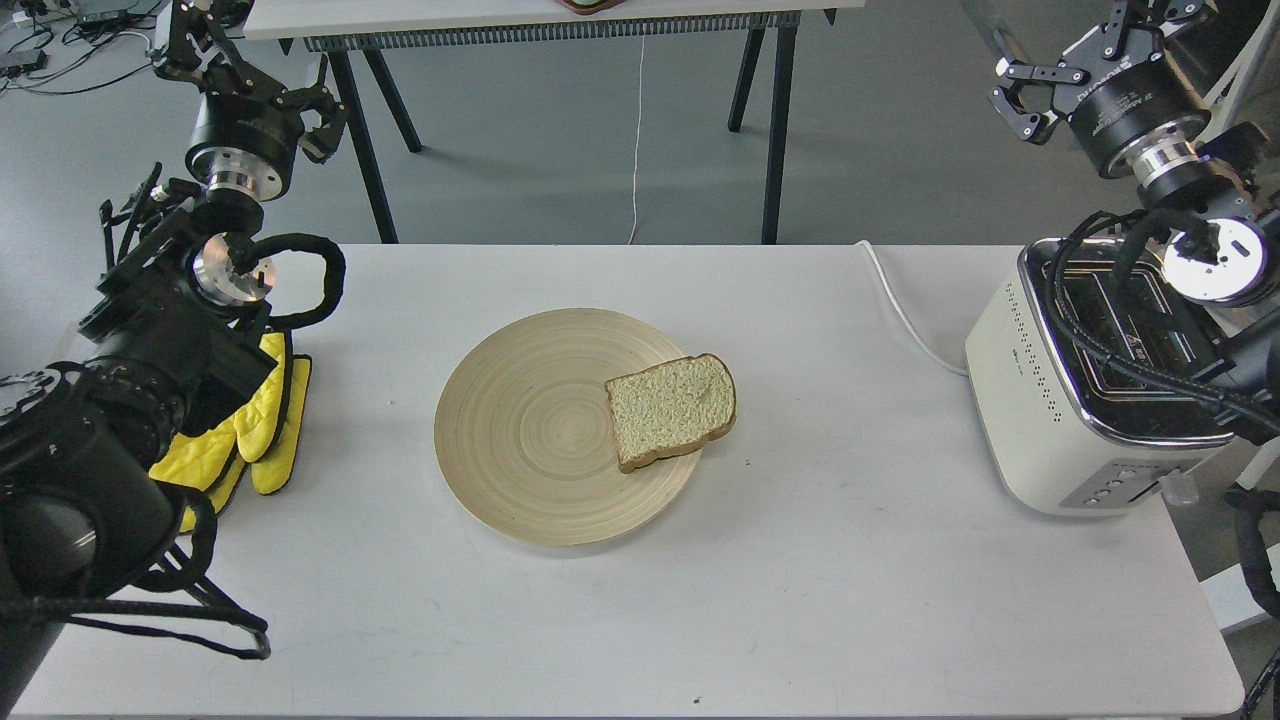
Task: Put bread in toaster with right arm
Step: 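Move the right gripper down from its raised pose toward the table, then reach the right gripper to the bread slice on the wooden plate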
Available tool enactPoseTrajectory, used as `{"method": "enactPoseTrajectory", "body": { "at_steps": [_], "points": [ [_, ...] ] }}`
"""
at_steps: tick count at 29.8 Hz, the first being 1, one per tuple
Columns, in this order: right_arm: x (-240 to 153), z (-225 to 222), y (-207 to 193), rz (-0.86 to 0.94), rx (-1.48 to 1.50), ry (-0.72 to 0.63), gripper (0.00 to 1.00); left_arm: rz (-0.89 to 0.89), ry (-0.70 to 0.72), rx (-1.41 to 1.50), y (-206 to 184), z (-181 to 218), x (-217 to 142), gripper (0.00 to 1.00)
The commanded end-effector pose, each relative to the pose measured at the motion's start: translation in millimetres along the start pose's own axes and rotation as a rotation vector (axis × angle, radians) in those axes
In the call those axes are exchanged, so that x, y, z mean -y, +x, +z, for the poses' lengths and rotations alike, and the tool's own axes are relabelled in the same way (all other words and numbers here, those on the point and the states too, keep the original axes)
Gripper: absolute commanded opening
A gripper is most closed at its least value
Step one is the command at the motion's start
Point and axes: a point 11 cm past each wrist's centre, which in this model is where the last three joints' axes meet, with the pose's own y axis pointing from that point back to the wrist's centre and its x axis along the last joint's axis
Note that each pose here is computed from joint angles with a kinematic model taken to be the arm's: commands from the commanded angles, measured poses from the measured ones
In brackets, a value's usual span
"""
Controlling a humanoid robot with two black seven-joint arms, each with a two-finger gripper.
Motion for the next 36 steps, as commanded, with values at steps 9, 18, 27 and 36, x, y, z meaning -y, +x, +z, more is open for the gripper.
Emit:
{"method": "enactPoseTrajectory", "body": {
  "at_steps": [9,18,27,36],
  "points": [
    [-14,13,11,0.005,-0.076,-0.094,1.00,0.002,0.000,0.005,1,1,0,1.00],
    [-12,50,-60,-0.182,-0.284,-0.264,0.99,0.001,0.002,0.004,1,0,0,1.00],
    [-46,136,-72,-0.263,-0.785,-0.451,0.98,0.001,0.002,0.004,1,0,0,1.00],
    [-104,248,-89,-0.365,-1.067,-0.559,0.92,0.000,0.003,0.003,0,-1,0,1.00]
  ]
}}
